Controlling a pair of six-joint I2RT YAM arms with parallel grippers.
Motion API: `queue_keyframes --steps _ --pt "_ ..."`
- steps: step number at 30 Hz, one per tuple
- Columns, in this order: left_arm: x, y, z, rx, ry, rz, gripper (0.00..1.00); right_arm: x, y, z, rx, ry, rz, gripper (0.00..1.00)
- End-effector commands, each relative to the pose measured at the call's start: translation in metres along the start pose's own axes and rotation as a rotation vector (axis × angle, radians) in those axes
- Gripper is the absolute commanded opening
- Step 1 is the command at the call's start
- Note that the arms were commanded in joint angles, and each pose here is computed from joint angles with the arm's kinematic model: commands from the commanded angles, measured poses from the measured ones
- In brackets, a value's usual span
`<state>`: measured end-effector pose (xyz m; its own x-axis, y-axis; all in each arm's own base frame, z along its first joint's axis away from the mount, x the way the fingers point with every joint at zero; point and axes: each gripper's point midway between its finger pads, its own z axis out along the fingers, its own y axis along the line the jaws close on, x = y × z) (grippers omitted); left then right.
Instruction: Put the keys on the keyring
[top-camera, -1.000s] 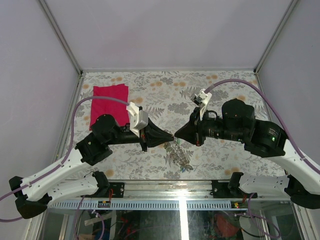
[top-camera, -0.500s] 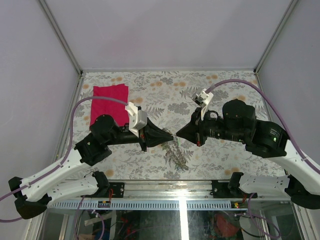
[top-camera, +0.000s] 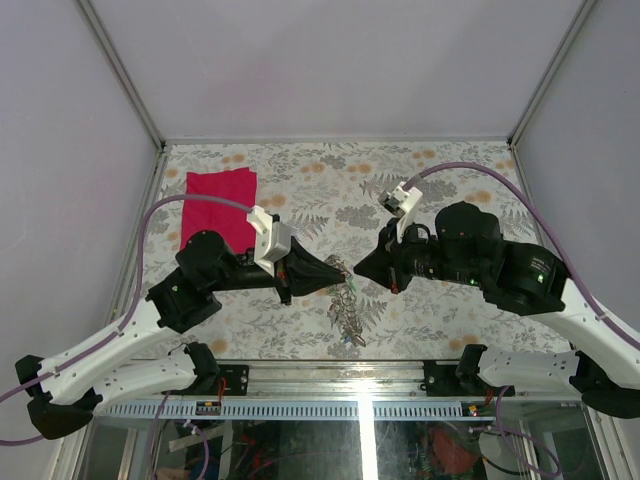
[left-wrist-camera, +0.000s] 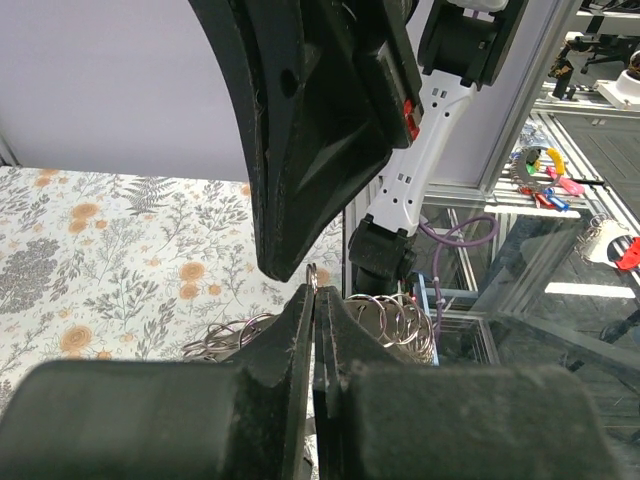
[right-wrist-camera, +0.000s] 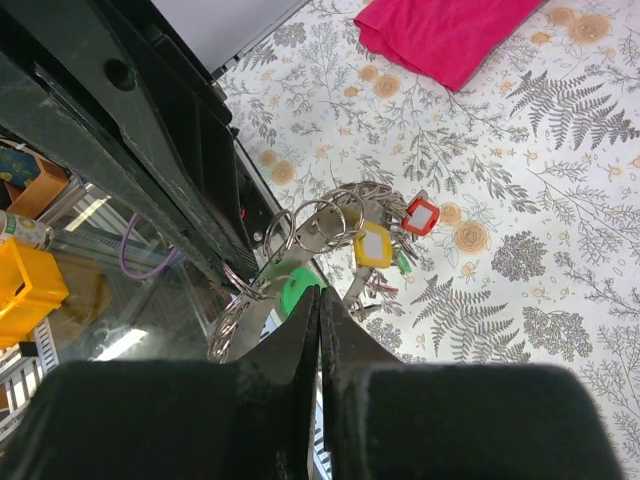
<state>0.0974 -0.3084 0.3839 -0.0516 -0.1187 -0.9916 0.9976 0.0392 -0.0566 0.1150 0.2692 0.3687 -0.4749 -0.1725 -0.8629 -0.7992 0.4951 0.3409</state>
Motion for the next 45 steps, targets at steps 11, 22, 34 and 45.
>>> queue_keyframes --steps 11,22,34,45 --pt "-0.034 -0.011 -0.004 0.03 -0.113 0.069 0.0 -0.034 -0.001 -0.028 -0.014 -0.279 -0.107 0.16" --pt "-0.033 -0.008 -0.002 0.019 -0.11 0.048 0.0 -0.029 -0.007 -0.057 -0.045 -0.516 -0.359 0.43" --pt "-0.033 0.032 -0.003 -0.207 -0.133 -0.019 0.0 -0.012 -0.008 -0.049 -0.065 -0.462 -0.275 0.6" --pt "-0.028 0.083 -0.012 -0.492 -0.164 -0.087 0.0 -0.007 -0.009 -0.016 -0.072 -0.395 -0.172 0.72"
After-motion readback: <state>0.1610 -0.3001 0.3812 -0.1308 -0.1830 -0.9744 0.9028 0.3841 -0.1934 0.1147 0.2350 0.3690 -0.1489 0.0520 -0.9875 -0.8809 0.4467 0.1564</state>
